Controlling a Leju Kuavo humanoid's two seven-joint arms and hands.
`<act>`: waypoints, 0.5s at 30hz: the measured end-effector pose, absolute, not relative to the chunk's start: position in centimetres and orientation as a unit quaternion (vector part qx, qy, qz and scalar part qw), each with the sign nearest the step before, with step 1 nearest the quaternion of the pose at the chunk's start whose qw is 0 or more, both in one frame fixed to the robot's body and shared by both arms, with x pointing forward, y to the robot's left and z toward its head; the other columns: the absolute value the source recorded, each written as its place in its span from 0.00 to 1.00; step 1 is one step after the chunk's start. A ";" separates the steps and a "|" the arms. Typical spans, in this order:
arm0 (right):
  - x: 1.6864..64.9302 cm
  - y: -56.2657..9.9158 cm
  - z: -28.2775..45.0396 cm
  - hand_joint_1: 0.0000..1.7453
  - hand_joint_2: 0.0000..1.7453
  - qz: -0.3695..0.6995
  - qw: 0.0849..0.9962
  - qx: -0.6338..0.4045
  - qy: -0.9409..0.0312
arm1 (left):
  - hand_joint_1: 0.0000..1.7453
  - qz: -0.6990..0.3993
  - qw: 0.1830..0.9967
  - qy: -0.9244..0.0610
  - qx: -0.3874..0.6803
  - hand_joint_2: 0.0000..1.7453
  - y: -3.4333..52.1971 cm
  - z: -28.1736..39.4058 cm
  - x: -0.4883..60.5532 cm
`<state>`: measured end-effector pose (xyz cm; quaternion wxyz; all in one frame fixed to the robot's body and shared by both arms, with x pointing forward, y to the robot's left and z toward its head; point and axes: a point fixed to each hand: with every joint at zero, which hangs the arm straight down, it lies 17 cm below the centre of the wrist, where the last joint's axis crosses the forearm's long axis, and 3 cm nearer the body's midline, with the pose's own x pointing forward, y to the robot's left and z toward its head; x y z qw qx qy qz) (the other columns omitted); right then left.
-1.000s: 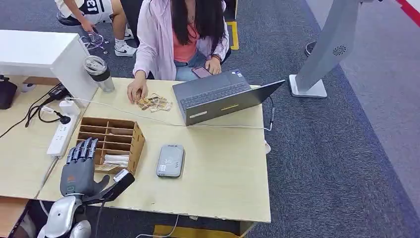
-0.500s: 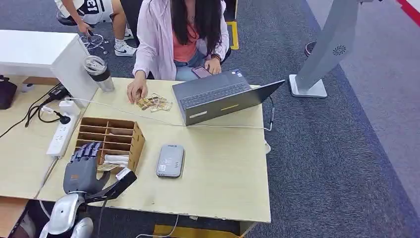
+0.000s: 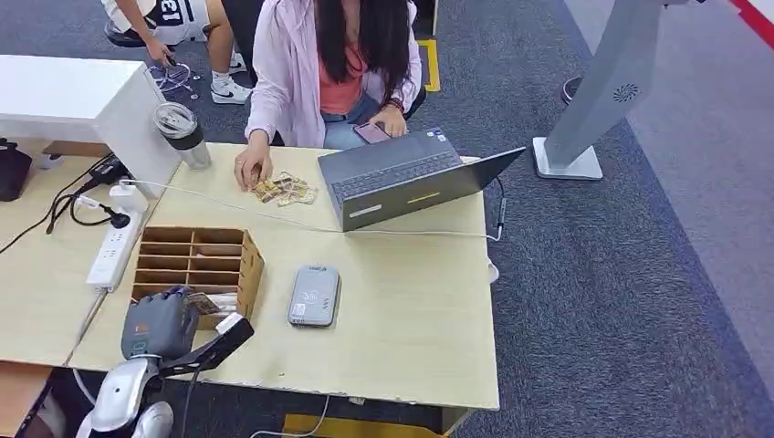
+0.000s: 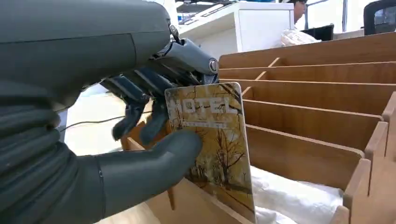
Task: Pass the card to the sensor for recognition and then transmit it.
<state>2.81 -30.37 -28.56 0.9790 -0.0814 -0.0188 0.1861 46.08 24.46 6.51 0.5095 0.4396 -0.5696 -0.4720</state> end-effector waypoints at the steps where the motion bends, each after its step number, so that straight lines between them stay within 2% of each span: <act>1: 2.8 -30.4 -28.6 0.00 0.00 0.186 0.979 -0.081 -0.019 | 1.00 -0.471 0.509 -0.571 0.440 1.00 24.5 6.6 46.1; 15: 2.9 -30.5 -28.6 0.00 0.00 0.188 0.978 -0.083 -0.020 | 1.00 -0.459 0.501 -0.582 0.447 1.00 24.6 8.0 47.1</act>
